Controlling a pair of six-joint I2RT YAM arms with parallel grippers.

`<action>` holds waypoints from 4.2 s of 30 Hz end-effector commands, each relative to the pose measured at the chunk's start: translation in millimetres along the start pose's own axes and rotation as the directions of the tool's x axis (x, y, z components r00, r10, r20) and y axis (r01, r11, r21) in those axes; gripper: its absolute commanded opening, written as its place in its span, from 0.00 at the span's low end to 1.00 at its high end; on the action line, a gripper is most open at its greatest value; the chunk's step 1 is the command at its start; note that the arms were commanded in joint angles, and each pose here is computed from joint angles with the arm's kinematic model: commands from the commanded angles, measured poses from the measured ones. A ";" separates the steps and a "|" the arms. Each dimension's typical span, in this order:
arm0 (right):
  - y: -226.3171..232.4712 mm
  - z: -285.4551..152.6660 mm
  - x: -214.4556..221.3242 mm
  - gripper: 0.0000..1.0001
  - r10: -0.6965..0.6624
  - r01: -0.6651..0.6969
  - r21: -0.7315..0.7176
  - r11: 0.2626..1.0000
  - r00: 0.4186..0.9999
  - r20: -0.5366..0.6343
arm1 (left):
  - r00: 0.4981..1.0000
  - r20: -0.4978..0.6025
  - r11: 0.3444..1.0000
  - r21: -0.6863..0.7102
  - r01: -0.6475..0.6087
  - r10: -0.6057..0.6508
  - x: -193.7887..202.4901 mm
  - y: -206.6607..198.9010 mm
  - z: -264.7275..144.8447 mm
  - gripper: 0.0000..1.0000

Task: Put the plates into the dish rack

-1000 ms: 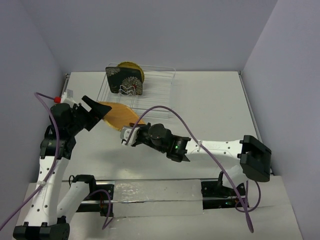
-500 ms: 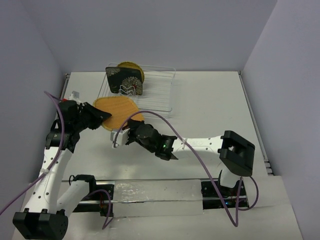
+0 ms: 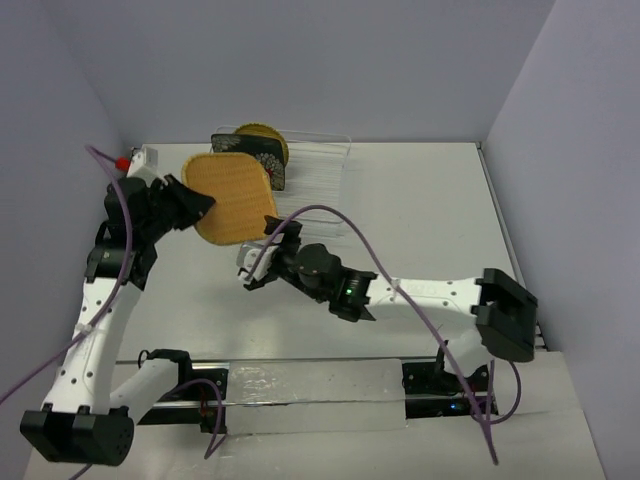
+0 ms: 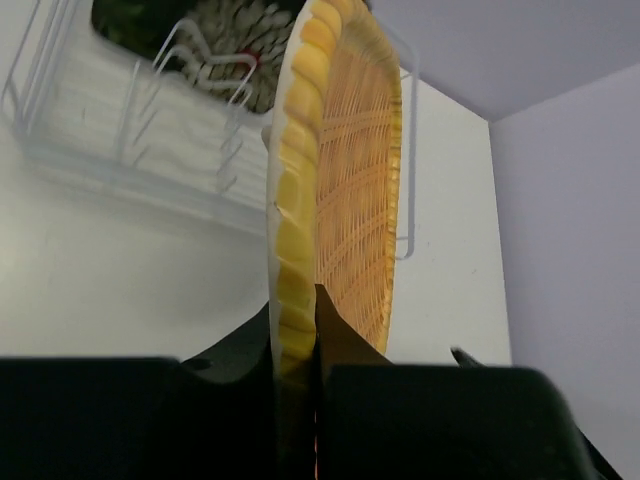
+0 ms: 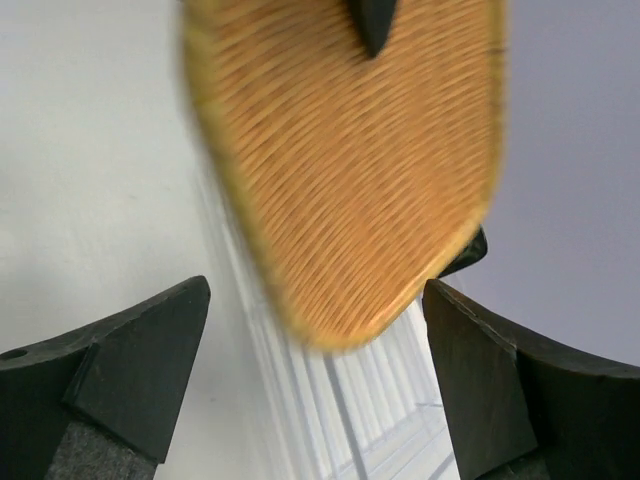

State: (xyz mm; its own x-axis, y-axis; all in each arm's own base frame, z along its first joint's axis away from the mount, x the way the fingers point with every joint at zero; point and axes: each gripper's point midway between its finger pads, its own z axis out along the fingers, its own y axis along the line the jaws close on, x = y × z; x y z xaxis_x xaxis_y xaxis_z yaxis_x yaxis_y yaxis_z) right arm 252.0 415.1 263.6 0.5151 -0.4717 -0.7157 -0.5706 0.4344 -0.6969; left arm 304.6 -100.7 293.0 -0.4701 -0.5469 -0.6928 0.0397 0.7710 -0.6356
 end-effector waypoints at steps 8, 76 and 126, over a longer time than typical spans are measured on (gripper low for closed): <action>-56.5 -104.8 -18.8 1.00 0.401 -0.382 -0.137 0.914 0.901 0.163 | 0.481 0.406 0.426 0.223 -0.877 0.777 -154.2 -138.9 49.9 0.00; -165.5 -110.0 158.5 1.00 0.549 -0.451 0.340 0.825 0.783 -0.293 | -0.460 0.309 -0.550 0.559 -0.620 0.833 -4.9 36.3 221.5 0.05; -202.1 -220.5 229.5 1.00 0.913 -0.637 0.755 0.153 0.384 0.139 | 0.857 0.458 0.960 -0.246 -0.136 0.239 -187.1 -27.7 79.8 0.99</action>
State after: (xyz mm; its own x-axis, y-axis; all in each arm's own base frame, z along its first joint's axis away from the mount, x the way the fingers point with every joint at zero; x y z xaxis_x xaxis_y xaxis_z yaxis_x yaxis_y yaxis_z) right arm 356.4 66.3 251.3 -0.2651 0.1379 -0.9543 -0.0205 0.9887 0.1485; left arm 465.2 -95.7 455.6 0.0798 -0.0446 -0.9958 0.2358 0.9715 -0.0246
